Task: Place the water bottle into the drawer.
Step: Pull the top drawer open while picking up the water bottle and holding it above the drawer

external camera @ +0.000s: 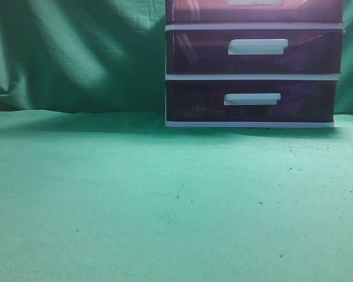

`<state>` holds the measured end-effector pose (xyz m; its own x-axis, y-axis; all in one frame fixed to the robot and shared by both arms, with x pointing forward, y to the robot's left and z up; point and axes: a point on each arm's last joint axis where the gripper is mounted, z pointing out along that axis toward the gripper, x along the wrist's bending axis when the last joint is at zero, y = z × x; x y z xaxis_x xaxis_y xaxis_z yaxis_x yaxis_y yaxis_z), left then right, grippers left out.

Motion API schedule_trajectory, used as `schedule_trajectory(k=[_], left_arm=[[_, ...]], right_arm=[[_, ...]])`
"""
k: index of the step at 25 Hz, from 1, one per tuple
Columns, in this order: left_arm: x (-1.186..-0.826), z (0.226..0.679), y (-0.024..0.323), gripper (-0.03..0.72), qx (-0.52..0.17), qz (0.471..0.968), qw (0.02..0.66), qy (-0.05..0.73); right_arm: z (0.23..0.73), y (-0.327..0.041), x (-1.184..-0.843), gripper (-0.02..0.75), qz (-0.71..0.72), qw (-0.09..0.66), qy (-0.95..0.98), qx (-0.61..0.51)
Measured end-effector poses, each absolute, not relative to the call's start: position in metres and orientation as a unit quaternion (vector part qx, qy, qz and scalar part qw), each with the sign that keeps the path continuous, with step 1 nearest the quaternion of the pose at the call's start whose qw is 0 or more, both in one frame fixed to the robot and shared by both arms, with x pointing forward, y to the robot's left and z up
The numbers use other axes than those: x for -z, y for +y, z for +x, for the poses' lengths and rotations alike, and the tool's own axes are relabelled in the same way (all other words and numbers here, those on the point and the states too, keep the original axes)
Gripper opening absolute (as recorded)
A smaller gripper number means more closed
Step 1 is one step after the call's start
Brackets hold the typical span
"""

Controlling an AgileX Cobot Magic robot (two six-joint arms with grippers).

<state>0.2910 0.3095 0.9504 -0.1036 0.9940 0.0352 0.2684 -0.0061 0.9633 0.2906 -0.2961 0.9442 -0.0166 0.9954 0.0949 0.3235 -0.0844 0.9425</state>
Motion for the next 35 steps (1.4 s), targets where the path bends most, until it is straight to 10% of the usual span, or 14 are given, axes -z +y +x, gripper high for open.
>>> schedule_trajectory(k=[19, 26, 35], left_arm=[[-0.952, 0.291, 0.31, 0.0, -0.471, 0.542, 0.394, 0.573], [-0.98, 0.295, 0.304, 0.0, -0.439, 0.384, 0.582, 0.567], [-0.986, 0.294, 0.305, 0.0, -0.445, 0.359, 0.602, 0.557]], right_arm=[[0.291, -0.296, -0.944, 0.0, 0.589, 0.38, 0.56, -0.442], [0.291, -0.296, -0.944, 0.0, 0.589, 0.38, 0.56, -0.442], [0.291, -0.296, -0.944, 0.0, 0.589, 0.38, 0.56, -0.442]])
